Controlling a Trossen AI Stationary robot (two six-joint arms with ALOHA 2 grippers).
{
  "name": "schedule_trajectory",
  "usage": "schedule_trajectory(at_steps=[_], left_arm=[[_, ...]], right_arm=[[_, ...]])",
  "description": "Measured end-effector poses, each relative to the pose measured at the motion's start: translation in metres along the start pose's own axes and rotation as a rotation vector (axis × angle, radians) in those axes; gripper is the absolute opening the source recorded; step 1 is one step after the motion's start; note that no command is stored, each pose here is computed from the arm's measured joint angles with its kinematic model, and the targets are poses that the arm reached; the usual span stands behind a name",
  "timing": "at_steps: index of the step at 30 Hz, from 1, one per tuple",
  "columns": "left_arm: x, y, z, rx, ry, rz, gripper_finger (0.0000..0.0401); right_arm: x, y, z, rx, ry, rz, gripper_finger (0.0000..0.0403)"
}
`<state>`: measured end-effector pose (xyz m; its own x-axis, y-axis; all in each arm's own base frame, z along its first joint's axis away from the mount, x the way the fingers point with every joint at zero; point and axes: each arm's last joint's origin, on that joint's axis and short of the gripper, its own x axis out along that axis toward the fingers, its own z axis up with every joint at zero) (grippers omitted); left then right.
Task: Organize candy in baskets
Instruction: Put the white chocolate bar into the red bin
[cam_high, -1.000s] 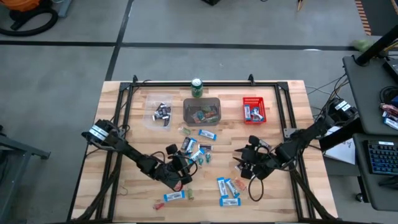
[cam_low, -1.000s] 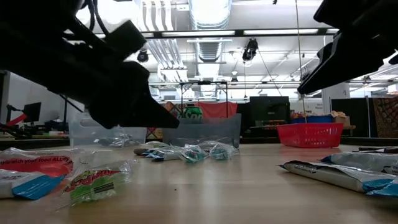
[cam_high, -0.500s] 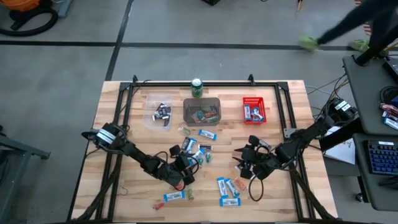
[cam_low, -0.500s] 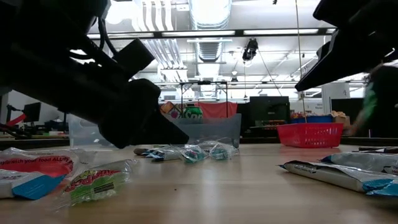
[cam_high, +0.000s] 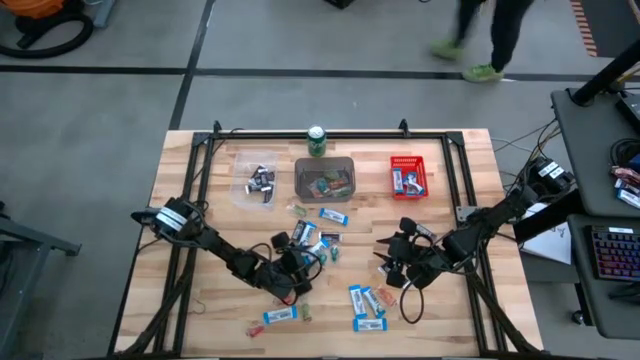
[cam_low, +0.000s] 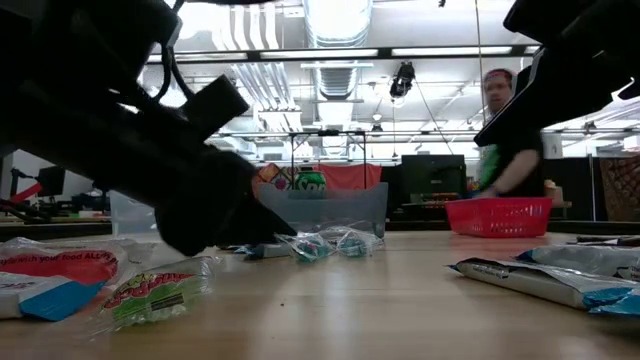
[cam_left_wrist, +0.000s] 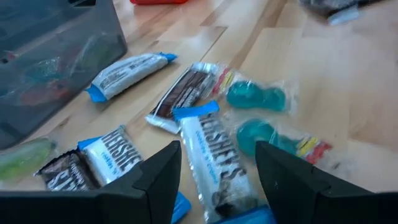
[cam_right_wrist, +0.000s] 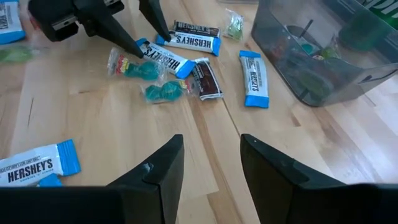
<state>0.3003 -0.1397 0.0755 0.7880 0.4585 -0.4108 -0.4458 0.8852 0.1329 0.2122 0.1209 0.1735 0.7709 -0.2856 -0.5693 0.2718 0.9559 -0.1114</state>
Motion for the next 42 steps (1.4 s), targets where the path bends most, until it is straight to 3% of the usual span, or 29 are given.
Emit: schedule_trajectory(at_steps=[8, 15, 18, 24, 30, 33, 36, 42], left_arm=[[0.0, 0.002, -0.003, 0.017, 0.081, -0.066, 0.019], [0.0, 0.003, -0.005, 0.01, 0.109, -0.059, 0.0186], [0.0, 0.003, -0.006, 0.019, 0.119, -0.061, 0.0163], [0.0, 0.004, -0.007, 0.031, 0.13, -0.063, 0.0076], [-0.004, 0.006, -0.002, 0.074, 0.126, -0.067, 0.0066], [-0.008, 0.009, 0.005, 0.12, 0.113, -0.054, 0.0033], [-0.013, 0.013, 0.015, 0.171, 0.098, -0.038, 0.0021], [-0.021, 0.012, 0.042, 0.264, 0.014, -0.036, 0.0007]], right_arm=[[0.0, 0.0, 0.0, 0.001, 0.0, 0.0, 0.0149], [0.0, 0.0, 0.0, 0.002, -0.001, 0.0, 0.0152], [0.0, 0.0, 0.0, 0.003, -0.002, 0.0, 0.0152], [0.0, 0.0, 0.0, 0.003, -0.002, 0.001, 0.0145], [0.0, 0.001, 0.001, 0.008, -0.009, 0.005, 0.0146], [0.0, 0.002, 0.003, 0.015, -0.029, 0.016, 0.0148], [0.002, 0.002, 0.01, 0.07, -0.068, 0.027, 0.0146], [0.014, -0.008, 0.029, 0.313, -0.145, 0.052, 0.0139]])
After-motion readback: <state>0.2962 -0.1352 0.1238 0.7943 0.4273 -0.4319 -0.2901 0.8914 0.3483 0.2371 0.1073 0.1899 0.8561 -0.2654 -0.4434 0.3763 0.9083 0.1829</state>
